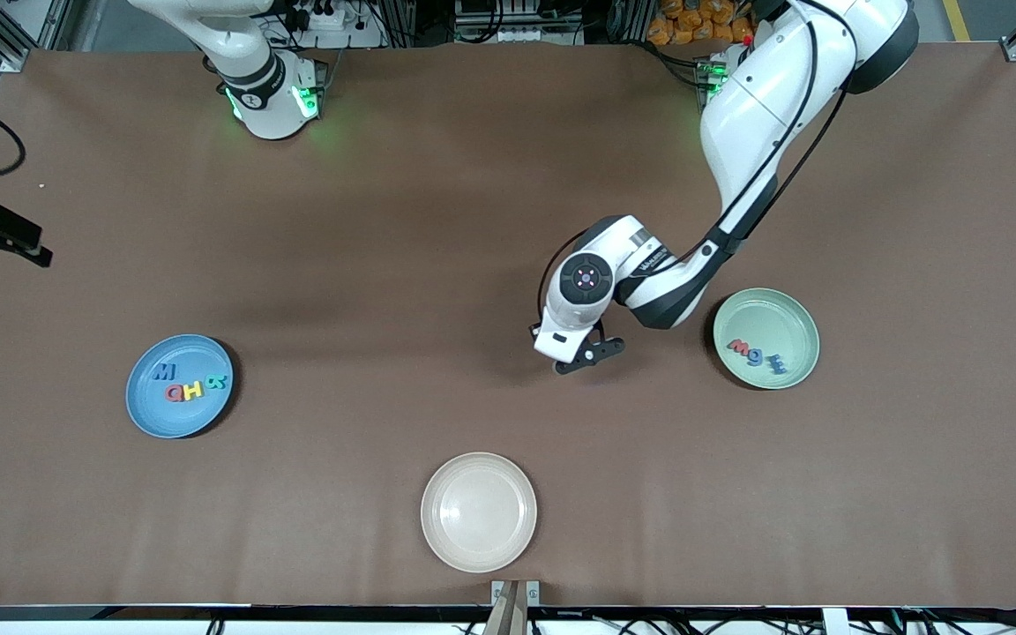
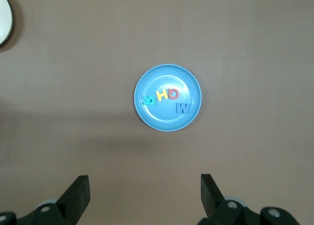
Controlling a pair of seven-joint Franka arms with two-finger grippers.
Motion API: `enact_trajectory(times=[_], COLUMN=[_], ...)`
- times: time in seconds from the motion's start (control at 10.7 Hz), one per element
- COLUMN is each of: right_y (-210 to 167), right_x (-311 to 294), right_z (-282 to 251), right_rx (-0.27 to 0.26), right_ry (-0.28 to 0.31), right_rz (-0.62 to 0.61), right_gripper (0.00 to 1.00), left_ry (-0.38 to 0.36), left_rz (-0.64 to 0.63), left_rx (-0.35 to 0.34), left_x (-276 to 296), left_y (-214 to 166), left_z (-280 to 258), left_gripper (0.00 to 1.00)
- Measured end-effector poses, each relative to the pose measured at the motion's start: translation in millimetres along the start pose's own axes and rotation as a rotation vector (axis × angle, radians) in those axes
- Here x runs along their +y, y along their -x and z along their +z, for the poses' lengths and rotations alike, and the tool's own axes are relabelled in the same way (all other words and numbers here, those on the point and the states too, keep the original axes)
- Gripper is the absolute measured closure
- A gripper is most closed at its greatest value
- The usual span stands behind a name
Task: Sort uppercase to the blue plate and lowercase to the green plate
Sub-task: 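Carry the yellow letter to the green plate and open the left gripper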
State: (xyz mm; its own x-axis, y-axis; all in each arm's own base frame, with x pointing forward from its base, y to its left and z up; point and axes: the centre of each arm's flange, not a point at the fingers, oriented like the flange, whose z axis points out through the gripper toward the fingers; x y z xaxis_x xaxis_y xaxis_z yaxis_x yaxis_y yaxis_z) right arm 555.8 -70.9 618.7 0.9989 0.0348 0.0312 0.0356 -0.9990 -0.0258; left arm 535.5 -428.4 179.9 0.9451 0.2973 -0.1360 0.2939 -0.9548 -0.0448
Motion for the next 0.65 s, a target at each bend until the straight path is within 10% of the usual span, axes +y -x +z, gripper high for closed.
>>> enact_trajectory(times=[0.65], right_y=[6], right_x=[-55], right_z=[-29], right_rx=[-0.008], right_ry=[0.005], right_rz=[-0.088], right_gripper=[0.0], left_ry=[-0.149], left_rz=[0.3], left_rx=[-0.017], left_x=[-102], left_y=[-69], left_z=[-57], left_gripper=[0.74])
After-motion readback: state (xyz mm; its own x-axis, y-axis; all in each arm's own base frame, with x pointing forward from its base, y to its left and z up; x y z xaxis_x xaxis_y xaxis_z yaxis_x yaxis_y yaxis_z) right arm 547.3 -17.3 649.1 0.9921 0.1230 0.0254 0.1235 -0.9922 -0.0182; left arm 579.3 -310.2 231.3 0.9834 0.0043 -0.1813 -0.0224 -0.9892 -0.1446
